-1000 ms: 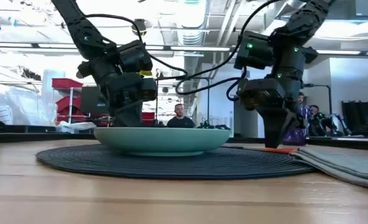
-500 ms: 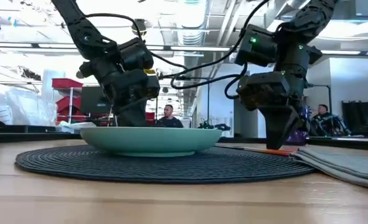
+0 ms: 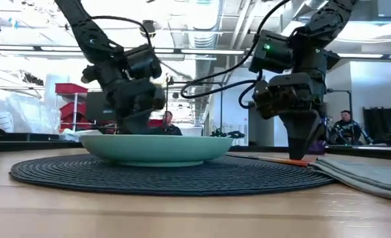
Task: Set table place
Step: Put the orange knife on the blue placemat to the right of the green plate
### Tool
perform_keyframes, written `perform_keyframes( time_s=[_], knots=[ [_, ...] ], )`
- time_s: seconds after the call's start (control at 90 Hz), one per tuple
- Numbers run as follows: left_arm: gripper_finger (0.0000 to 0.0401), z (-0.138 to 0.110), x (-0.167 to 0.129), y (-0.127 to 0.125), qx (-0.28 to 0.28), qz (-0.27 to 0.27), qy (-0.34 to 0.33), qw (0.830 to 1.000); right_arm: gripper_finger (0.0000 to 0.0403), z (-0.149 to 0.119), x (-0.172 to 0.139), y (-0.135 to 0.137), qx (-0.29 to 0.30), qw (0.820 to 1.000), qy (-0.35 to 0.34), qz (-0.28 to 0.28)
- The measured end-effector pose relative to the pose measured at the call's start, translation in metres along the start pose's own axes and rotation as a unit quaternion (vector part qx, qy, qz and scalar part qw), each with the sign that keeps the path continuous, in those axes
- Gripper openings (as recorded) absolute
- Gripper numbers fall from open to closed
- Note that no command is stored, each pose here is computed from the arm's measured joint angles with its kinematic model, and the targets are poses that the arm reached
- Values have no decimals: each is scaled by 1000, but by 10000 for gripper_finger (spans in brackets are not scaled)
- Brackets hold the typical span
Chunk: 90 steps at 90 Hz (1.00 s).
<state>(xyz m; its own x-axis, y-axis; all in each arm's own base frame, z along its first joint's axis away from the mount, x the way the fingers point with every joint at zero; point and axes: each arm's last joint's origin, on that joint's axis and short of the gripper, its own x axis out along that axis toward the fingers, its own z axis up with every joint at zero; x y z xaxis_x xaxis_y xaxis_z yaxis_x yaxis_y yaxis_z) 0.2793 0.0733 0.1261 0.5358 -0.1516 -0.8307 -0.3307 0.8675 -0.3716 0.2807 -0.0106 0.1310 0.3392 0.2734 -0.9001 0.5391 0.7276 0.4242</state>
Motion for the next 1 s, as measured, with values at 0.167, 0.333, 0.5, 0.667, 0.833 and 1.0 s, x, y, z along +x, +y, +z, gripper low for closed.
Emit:
perform_keyframes(
  time_s=[0.167, 0.333, 0.5, 0.667, 0.833, 1.0],
  knots=[
    [0, -1, 0, 3, 9, 19, 4, 1000, 0, 0, 0, 0, -6, 1000, 0, 0],
    [0, 0, -1, 7, 32, 52, 0, 998, 0, 0, 0, 0, -6, 1000, 1, 2],
    [0, -1, -1, 8, 29, 55, 4, 998, 0, 0, 0, 0, -8, 1000, 4, 5],
    [0, 0, 0, 5, 23, 56, 0, 998, 0, 1, -2, 2, -13, 1000, 7, 5],
    [0, -1, 1, 4, 23, 56, 0, 998, 0, 8, -9, 10, -38, 999, 4, 7],
    [0, -1, 1, 4, 22, 55, 1, 998, 0, 10, -11, 10, -37, 999, 1, 7]
  ],
)
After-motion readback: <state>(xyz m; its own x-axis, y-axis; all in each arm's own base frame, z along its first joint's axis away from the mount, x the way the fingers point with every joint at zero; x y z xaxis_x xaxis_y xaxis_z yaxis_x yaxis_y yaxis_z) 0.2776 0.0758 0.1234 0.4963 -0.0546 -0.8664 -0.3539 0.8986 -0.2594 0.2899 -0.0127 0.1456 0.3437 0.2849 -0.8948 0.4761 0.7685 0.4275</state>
